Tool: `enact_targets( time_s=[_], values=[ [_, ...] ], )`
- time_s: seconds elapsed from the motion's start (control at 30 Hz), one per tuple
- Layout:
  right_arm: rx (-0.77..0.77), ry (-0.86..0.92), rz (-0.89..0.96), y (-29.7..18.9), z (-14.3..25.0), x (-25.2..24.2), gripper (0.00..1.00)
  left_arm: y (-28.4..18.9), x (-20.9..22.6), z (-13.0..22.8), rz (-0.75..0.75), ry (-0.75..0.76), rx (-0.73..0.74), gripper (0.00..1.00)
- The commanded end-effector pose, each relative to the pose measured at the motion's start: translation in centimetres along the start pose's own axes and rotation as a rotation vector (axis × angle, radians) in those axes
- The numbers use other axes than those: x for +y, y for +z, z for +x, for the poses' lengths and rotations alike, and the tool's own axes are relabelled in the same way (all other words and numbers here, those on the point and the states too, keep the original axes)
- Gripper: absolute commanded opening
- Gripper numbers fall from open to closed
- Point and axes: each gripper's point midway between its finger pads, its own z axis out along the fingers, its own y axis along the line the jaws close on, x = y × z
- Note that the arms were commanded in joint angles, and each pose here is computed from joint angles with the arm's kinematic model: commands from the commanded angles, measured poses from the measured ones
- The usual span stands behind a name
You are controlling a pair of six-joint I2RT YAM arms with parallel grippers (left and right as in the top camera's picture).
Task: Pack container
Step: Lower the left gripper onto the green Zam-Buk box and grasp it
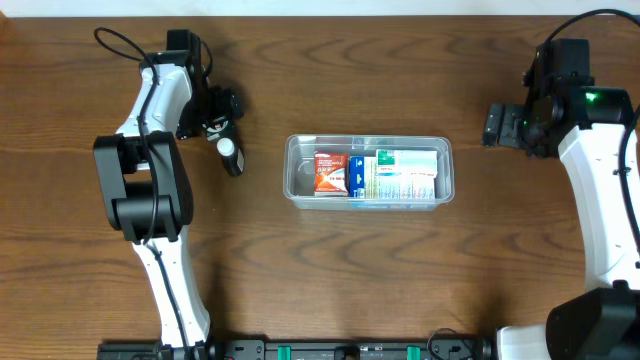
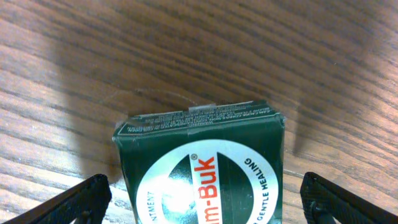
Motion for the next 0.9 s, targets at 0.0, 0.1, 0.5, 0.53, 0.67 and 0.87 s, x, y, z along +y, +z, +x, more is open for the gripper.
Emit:
enact_targets(
  time_s=[0.0, 0.1, 0.5, 0.53, 0.67, 0.87],
  values=[
    [-0.037, 0.028, 0.009, -1.1, -0.6, -0.5, 0.99, 0.0, 0.0, 0.0, 0.003, -0.028, 0.007, 0.98],
    [-0.037, 0.028, 0.009, -1.1, -0.6, -0.5, 0.99, 0.0, 0.1, 0.1, -0.003, -0.077, 0.011, 0.98],
    [-0.037, 0.028, 0.009, -1.1, -0.6, -0.5, 0.99, 0.0, 1.9, 0.6, -0.102, -0.186, 0.012, 0.94],
    [-0.037, 0.028, 0.009, -1.1, -0.6, -0.5, 0.99, 0.0, 1.9, 0.6, -0.102, -0.186, 0.010, 0.94],
    [-0.037, 0.028, 0.009, -1.1, -0.6, -0.5, 0.99, 0.0, 1.7, 0.2, -0.096, -0.177, -0.003, 0.94],
    [-0.037, 0.028, 0.009, -1.1, -0.6, -0.5, 0.99, 0.1, 1.7, 0.0, -0.092, -0.177, -0.012, 0.83]
  ],
)
